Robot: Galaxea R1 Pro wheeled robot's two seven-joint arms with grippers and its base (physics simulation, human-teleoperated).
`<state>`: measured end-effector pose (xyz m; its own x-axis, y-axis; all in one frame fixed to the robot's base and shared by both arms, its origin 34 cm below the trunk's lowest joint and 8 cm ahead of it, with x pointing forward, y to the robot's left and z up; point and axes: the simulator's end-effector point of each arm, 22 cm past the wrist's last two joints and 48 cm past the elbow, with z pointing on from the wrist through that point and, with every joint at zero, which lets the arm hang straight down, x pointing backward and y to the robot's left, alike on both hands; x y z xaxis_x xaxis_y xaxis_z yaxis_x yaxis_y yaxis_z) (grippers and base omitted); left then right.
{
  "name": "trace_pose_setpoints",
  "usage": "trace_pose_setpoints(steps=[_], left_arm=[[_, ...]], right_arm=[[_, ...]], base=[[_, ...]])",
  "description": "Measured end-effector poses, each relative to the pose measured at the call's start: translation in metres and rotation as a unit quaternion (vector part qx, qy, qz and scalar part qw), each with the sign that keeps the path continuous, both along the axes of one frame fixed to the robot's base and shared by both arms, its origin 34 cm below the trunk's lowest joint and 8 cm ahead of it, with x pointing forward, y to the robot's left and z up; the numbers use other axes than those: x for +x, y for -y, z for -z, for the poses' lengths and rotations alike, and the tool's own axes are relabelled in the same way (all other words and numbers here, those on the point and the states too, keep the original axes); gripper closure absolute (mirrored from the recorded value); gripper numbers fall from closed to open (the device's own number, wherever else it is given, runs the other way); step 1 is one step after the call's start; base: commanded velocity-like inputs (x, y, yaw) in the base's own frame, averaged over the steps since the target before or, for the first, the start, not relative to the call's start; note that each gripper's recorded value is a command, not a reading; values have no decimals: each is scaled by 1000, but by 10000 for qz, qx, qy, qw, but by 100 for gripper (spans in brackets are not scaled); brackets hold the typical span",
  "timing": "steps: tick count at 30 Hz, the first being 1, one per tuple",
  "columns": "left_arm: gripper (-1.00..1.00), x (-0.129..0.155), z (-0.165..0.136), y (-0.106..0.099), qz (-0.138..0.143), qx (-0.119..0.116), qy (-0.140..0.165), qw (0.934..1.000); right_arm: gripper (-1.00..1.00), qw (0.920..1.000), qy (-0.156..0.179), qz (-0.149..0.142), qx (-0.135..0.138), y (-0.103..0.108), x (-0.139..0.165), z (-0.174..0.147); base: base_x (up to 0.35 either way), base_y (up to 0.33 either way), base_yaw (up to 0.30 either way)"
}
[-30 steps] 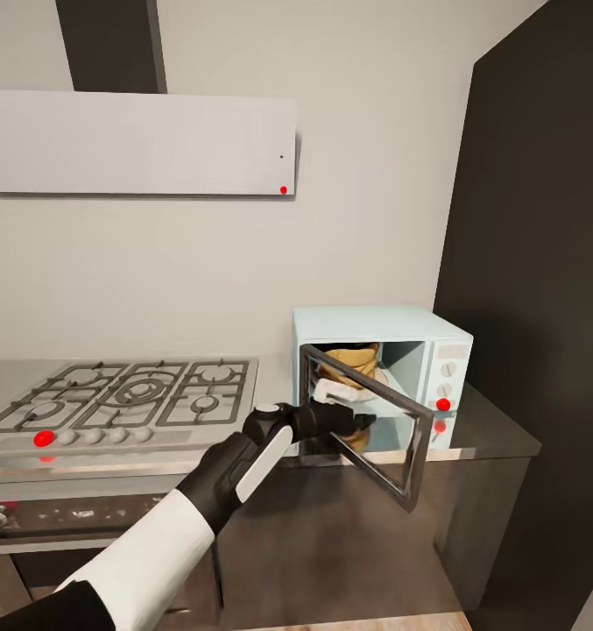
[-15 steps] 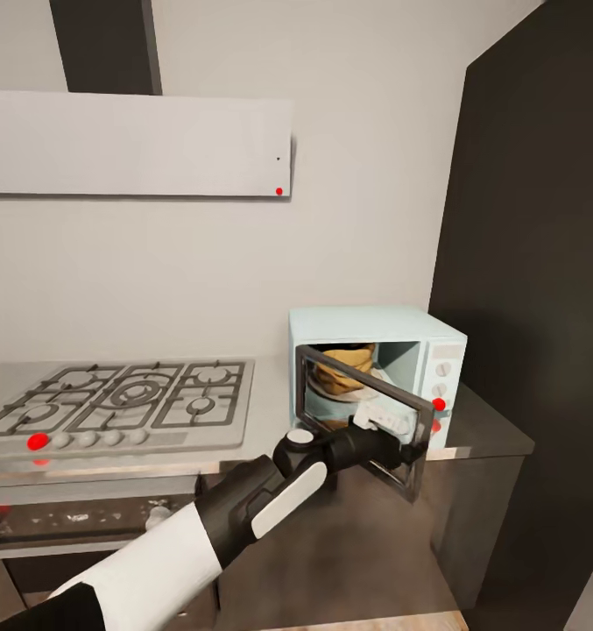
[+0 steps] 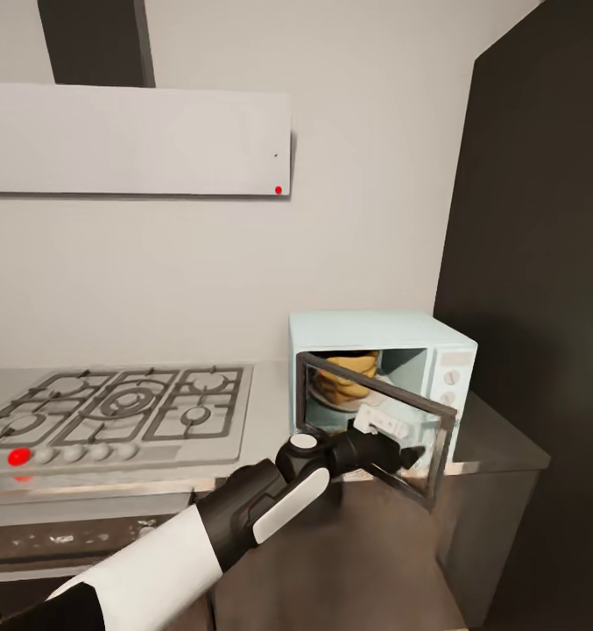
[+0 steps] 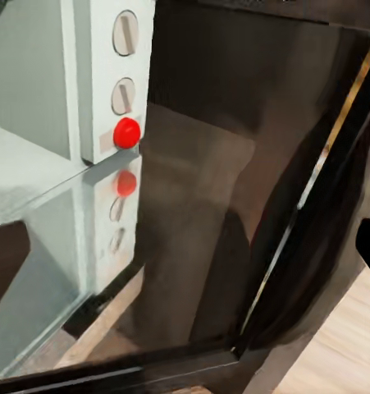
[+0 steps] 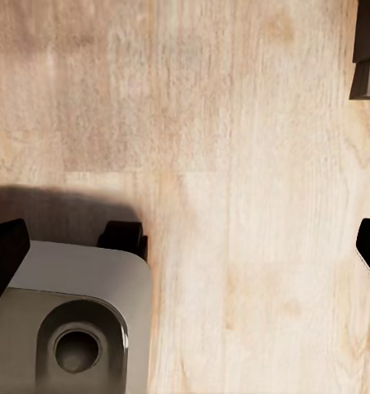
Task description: In the kitchen, take the popcorn bag from the countertop, put it into the microwave, and heat it until the popcorn is cooked so the cooked popcorn ends up inside the bag.
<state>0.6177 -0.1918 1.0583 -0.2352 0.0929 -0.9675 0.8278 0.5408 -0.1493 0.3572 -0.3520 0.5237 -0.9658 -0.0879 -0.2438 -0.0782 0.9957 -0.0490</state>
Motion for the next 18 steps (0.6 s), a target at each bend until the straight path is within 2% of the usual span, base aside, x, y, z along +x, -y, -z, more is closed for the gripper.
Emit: trace_pose_setpoints(steps=[4,8,12,16,18], left_arm=[[-100,0,1,0,-4,-4,-20,10000],[-100,-2,-2,2,0,-205,-241,9995],[-100,7,1,-4,-251,-155,-272,9992],[-100,11,4,-8,-339,-121,-298,9989],[-100,18,7,-14,-551,-60,-293,9980]], right_arm=[[-100,10000,-2,-7,4,-1,0,0],[-100,10000,-4,2,-5,1,0,0],[-100,10000,5,7,1,0,1,0],[-100,10000,16,8,-1,0,1,0],[-100,10000,16,9,-2,0,1,-1]], base=[[233,0,0],[24,0,0],[2,0,-109],[0,0,-72],[0,-76,-9]])
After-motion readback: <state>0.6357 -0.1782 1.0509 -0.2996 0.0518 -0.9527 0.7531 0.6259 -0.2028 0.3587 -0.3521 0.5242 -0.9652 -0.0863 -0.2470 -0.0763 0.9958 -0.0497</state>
